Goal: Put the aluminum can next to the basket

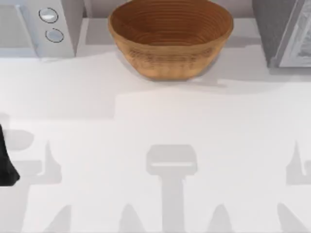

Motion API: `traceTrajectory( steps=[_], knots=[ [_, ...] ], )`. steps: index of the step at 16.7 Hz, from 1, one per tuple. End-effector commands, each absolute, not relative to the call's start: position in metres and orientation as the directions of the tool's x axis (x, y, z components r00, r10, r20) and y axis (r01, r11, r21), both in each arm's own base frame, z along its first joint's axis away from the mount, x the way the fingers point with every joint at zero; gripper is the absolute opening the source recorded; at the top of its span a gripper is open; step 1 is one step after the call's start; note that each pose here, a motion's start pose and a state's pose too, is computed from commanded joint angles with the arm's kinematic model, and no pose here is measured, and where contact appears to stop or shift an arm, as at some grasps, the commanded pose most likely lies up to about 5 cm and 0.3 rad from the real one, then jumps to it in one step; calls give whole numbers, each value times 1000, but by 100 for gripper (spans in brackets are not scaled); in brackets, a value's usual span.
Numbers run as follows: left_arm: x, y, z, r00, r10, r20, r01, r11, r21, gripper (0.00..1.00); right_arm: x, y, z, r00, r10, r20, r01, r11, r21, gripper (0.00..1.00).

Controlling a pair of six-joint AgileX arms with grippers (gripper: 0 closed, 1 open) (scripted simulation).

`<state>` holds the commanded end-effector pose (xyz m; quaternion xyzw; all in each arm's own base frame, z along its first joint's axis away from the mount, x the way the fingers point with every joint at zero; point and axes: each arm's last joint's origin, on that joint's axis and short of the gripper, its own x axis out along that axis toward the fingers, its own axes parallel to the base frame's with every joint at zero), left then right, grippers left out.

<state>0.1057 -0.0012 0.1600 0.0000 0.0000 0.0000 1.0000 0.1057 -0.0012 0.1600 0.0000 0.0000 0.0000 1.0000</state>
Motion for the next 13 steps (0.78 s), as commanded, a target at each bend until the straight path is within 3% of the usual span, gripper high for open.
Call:
traceTrajectory(
  steps=[4,7,10,13],
  knots=[
    [106,-1,166,1000,0,-24,0,1000,19,100,106,-1,160,1000,0,0,0,1000,0,100],
    [108,0,189,993,10,-115,1,996,92,100,106,-1,160,1000,0,0,0,1000,0,100],
    [121,3,224,961,30,-275,26,980,197,100,106,-1,160,1000,0,0,0,1000,0,100],
    [154,9,253,866,50,-498,114,949,294,100,106,-1,160,1000,0,0,0,1000,0,100]
  ],
)
